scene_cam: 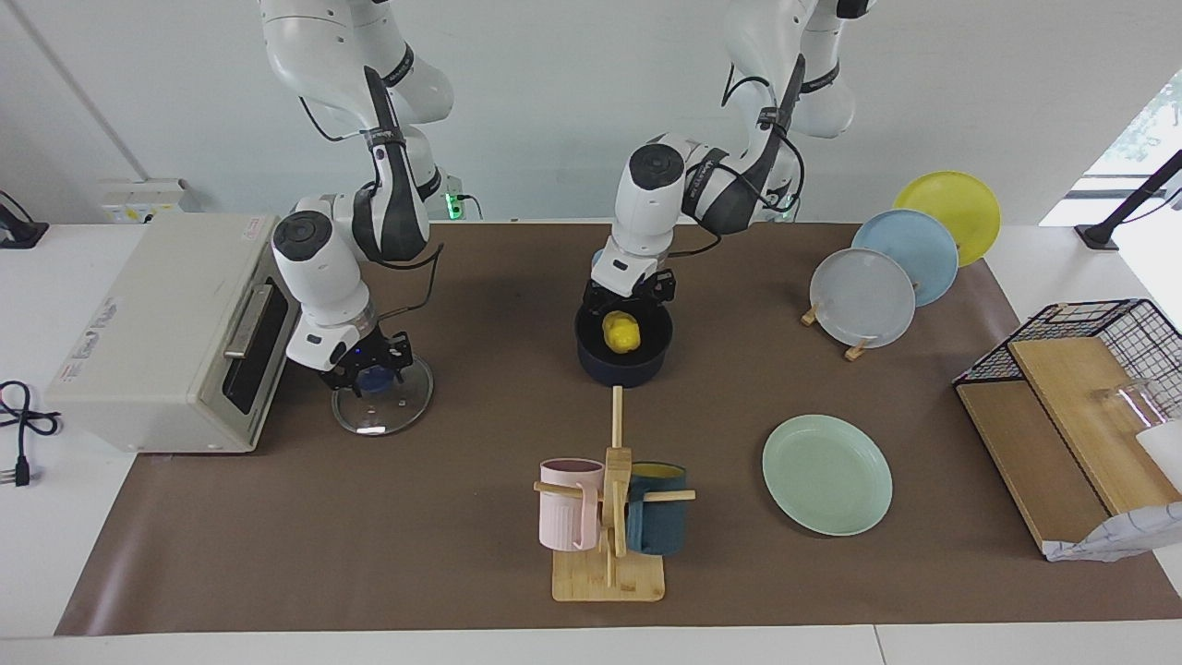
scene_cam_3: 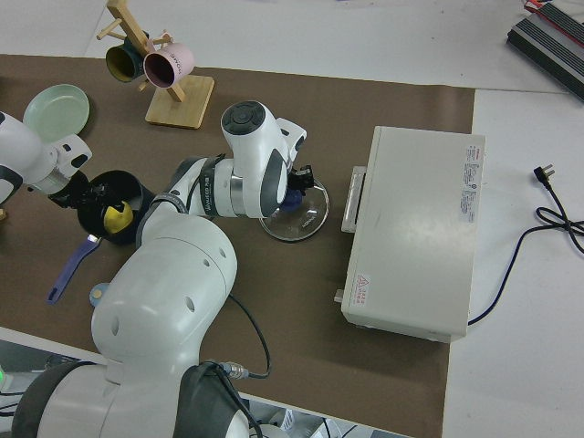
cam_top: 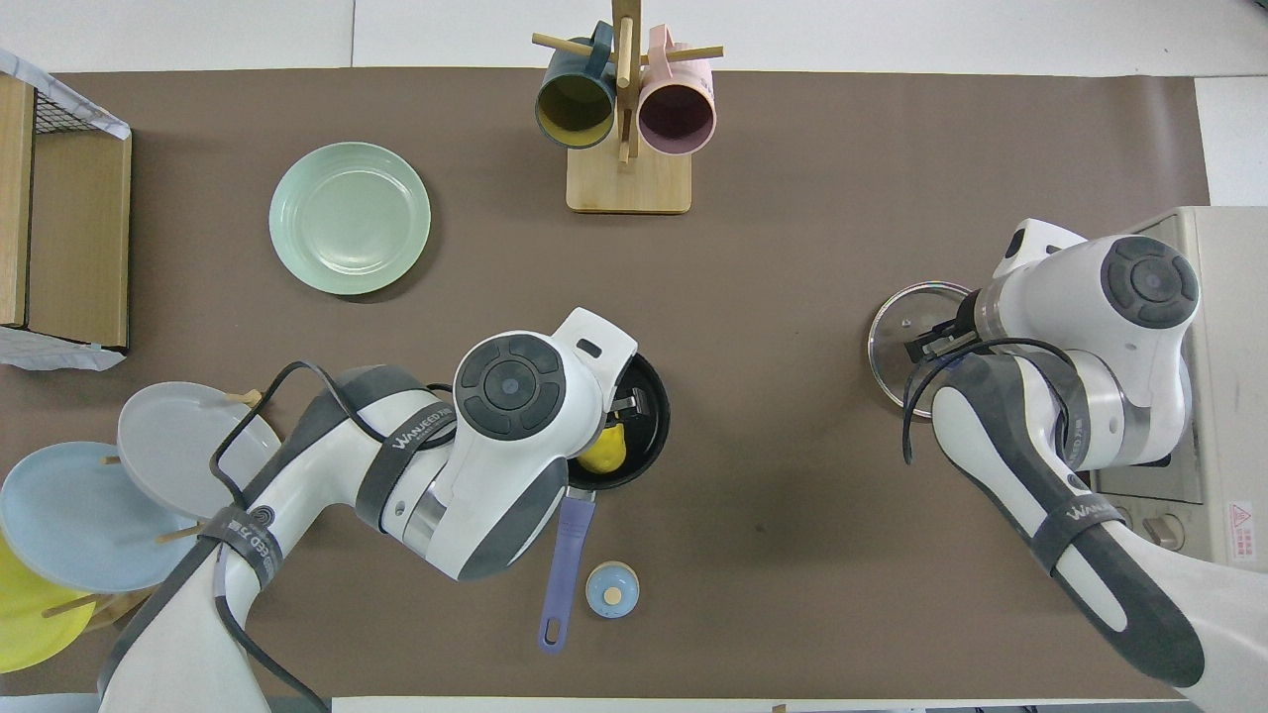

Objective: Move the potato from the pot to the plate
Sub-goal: 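Set the lid near the oven while the left gripper grasps the potato, then carry the potato to the green plate while the right gripper withdraws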

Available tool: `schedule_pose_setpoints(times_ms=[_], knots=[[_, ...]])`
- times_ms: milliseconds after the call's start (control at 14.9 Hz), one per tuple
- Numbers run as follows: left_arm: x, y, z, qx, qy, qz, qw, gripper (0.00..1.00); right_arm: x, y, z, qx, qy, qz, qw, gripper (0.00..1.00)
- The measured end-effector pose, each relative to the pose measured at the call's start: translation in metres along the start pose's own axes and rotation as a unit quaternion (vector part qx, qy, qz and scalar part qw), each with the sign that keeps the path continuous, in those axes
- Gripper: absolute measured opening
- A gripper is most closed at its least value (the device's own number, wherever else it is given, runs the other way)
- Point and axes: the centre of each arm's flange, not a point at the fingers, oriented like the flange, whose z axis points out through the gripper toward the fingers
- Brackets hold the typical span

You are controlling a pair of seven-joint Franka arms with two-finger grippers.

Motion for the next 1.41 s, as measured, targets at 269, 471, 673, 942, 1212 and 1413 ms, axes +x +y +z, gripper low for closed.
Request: schedule_pose_setpoints(times_ms=[269, 471, 673, 942, 1212, 1413], knots=[[-0.003, 0.005, 0.019, 0.009, -0.009, 0.026, 1.0, 1.0, 0.017, 0.005, -0.063, 0.008, -0.028, 0.028, 0.999, 1.0], [-0.004, 0.006, 0.03, 0.014, -0.016, 0.036, 0.999, 1.0, 0.033, 0.004, -0.168, 0.01, -0.045, 0.051, 0.998, 1.0], [-0.008, 0.01, 0.037, 0.018, -0.02, 0.041, 0.999, 1.0, 0.027, 0.004, -0.243, 0.01, -0.056, 0.078, 0.995, 1.0], [-0.008, 0.009, 0.038, 0.019, -0.021, 0.042, 0.999, 1.0, 0.021, 0.005, -0.257, 0.01, -0.071, 0.123, 0.99, 1.0], [-0.007, 0.01, 0.038, 0.016, -0.018, 0.042, 0.999, 0.96, 0.021, 0.016, -0.248, 0.01, -0.08, 0.148, 0.986, 1.0], [-0.006, 0.01, 0.036, 0.012, -0.014, 0.042, 0.999, 0.61, 0.018, 0.02, -0.247, 0.011, -0.085, 0.153, 0.985, 1.0]])
